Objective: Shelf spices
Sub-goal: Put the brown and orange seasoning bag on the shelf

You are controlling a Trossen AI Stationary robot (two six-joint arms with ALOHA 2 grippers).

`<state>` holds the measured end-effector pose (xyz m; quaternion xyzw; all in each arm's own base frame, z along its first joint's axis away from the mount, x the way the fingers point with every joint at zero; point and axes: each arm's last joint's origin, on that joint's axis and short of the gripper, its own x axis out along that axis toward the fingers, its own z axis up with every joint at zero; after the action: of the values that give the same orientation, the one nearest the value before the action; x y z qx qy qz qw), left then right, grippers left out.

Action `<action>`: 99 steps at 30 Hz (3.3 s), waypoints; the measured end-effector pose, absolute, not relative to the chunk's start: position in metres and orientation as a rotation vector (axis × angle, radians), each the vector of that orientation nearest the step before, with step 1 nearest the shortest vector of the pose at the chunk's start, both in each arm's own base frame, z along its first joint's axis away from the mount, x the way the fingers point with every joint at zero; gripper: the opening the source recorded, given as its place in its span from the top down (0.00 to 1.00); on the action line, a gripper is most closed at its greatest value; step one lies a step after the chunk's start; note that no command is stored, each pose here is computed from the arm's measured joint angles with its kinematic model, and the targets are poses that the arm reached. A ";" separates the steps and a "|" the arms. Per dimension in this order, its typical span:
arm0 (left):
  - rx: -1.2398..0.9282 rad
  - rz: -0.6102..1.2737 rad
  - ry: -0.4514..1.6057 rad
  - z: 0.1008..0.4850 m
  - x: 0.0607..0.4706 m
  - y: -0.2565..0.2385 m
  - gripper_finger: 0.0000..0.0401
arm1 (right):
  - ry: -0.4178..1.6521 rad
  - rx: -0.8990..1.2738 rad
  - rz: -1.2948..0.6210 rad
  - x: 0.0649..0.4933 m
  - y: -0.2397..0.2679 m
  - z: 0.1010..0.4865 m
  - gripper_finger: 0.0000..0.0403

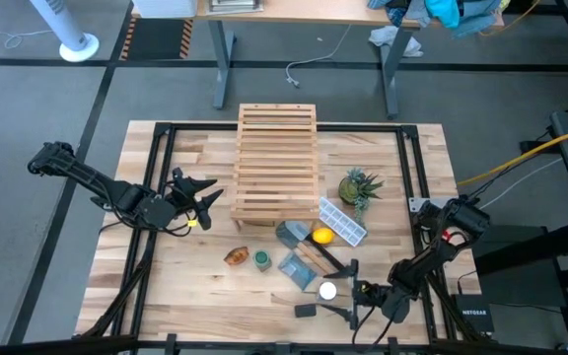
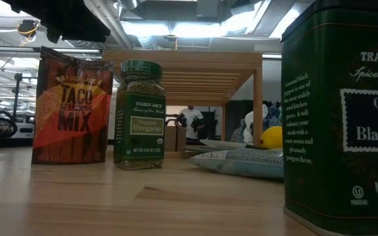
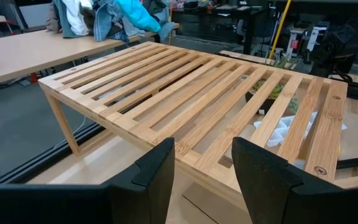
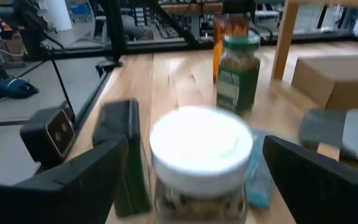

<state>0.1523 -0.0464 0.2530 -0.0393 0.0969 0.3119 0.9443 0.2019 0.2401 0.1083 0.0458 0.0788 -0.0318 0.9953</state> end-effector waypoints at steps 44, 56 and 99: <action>-0.008 0.138 0.075 0.251 0.167 -0.141 0.61 | -0.068 -0.374 0.030 0.183 0.216 0.233 0.06; -0.012 0.107 0.069 0.238 0.177 -0.161 0.61 | -0.064 -0.473 0.032 0.163 0.188 0.272 0.06; 0.008 0.120 0.059 0.236 0.179 -0.164 0.61 | 0.142 -0.156 0.398 0.216 -0.008 0.273 0.06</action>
<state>0.1794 -0.1637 0.2357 0.0042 0.0295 0.0601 0.9977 0.2164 -0.0083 0.2732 -0.0773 0.0704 0.1974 0.9747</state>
